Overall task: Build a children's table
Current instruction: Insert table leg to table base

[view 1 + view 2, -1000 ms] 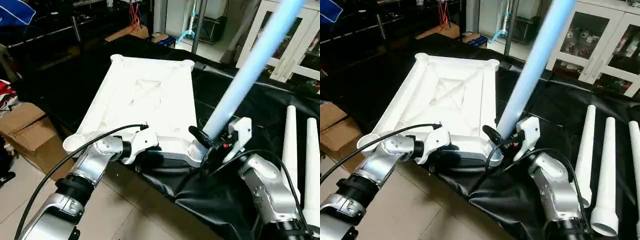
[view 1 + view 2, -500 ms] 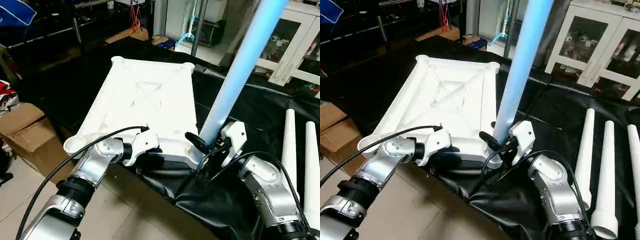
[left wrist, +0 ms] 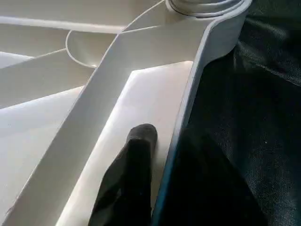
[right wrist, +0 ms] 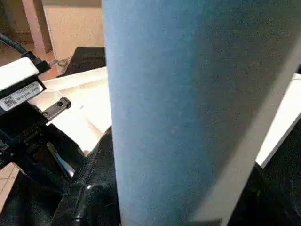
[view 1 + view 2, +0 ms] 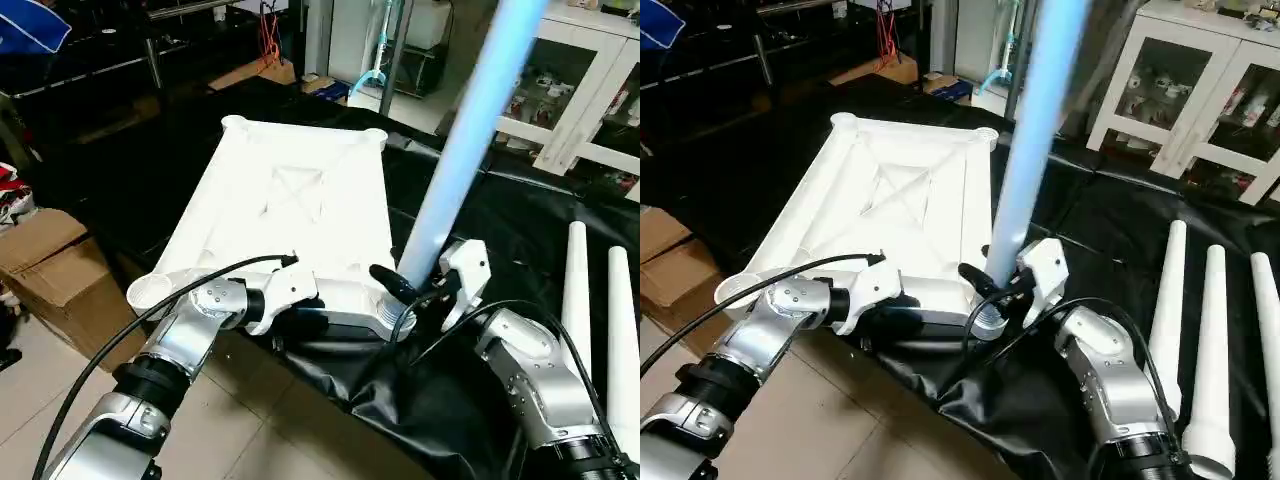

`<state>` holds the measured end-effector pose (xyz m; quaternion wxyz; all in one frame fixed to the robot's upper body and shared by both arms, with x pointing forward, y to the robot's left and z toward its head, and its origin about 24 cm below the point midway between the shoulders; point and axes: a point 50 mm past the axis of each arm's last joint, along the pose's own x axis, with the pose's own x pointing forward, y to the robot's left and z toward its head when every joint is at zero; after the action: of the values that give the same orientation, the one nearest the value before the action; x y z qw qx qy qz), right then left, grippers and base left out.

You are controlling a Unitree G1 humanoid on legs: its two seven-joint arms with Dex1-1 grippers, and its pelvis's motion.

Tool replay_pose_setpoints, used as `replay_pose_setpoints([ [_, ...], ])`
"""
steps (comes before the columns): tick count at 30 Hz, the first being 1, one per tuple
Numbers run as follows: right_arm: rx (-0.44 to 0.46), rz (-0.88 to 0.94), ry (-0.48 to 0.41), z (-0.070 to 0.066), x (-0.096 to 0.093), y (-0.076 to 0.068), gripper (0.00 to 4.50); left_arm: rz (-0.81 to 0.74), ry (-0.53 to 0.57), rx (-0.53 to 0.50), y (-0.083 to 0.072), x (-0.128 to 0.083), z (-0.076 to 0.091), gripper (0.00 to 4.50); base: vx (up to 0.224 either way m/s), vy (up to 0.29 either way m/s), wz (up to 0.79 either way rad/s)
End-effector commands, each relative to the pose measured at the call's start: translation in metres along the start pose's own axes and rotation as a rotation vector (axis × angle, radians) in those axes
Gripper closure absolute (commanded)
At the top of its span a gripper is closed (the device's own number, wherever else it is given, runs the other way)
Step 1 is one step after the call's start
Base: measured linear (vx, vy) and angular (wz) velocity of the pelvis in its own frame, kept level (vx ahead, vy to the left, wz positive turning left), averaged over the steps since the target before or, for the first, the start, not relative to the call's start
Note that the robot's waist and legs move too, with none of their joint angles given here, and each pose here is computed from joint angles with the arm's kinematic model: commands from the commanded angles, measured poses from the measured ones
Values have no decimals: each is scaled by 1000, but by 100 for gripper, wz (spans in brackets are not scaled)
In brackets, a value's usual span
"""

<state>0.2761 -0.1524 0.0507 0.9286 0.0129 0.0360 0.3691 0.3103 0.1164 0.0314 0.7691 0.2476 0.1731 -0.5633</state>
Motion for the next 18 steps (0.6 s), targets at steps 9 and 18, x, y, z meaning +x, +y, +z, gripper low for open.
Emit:
replay_pose_setpoints([
  [9, 142, -138, 277, -59, -30, -7, 265, 31, -55, -10, 1, 0, 5, 374, 0, 0, 0],
  [18, 87, -429, 260, -56, -20, -24, 265, 132, -67, -81, 8, 10, 15, 374, 0, 0, 0],
])
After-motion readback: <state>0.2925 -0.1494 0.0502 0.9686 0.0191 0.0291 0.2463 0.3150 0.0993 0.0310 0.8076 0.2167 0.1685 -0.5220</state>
